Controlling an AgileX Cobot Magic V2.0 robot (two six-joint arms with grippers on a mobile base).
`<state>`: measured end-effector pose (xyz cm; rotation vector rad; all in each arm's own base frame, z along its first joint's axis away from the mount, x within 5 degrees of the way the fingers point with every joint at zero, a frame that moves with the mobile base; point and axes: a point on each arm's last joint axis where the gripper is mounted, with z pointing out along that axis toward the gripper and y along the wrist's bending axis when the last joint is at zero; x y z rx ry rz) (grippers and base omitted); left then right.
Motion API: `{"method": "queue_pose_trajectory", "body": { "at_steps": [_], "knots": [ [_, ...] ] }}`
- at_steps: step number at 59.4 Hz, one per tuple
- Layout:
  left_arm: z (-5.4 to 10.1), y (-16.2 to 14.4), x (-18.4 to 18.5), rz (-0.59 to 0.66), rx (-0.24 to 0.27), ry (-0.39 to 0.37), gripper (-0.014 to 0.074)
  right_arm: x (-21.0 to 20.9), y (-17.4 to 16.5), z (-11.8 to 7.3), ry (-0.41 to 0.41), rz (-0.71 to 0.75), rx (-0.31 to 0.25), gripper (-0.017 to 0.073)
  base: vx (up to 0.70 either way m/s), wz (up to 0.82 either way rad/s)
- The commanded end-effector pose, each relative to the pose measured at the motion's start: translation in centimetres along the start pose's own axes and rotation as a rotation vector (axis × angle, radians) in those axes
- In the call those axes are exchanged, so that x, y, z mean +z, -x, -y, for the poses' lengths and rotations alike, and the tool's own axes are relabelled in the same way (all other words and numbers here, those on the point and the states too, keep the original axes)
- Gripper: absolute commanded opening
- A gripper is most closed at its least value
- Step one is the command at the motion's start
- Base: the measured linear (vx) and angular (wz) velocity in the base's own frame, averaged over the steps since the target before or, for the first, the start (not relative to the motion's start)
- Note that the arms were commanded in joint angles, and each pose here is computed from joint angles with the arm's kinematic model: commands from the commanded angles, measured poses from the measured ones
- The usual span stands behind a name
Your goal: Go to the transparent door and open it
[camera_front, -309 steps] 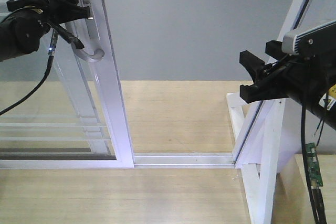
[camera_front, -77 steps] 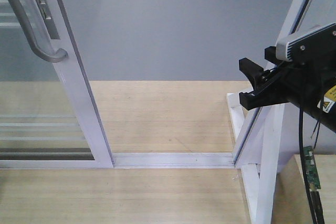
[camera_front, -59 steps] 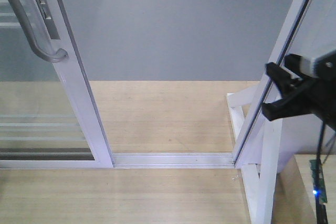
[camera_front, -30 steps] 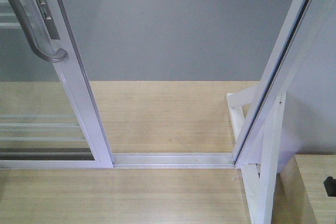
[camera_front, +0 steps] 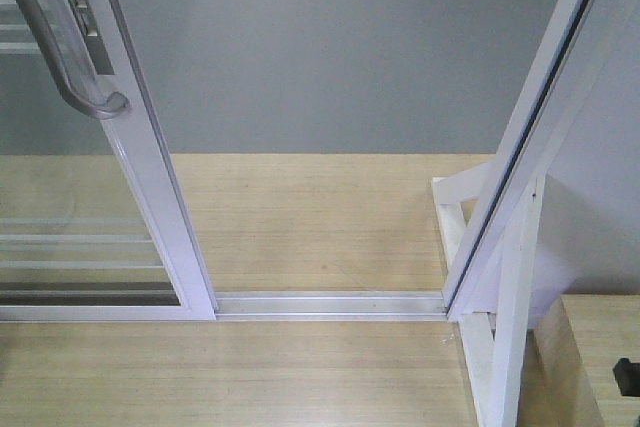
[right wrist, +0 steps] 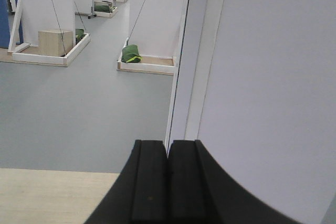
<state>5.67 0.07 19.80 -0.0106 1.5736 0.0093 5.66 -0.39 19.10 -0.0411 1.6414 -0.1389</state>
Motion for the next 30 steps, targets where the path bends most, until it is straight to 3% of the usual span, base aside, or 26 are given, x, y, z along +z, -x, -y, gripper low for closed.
{"method": "queue_pose_trajectory", "body": {
  "at_steps": [1, 30],
  "knots": [
    [0.02, -0.27, 0.02, 0.061, -0.011, -0.005, -0.0006, 0.00, 0.29, 0.05, -0.012, 0.069, -0.012, -0.0008, 0.00, 0.00],
    [0.02, -0.27, 0.02, 0.061, -0.011, -0.005, -0.0006, 0.00, 0.29, 0.05, -0.012, 0.069, -0.012, -0.0008, 0.00, 0.00]
  ]
}}
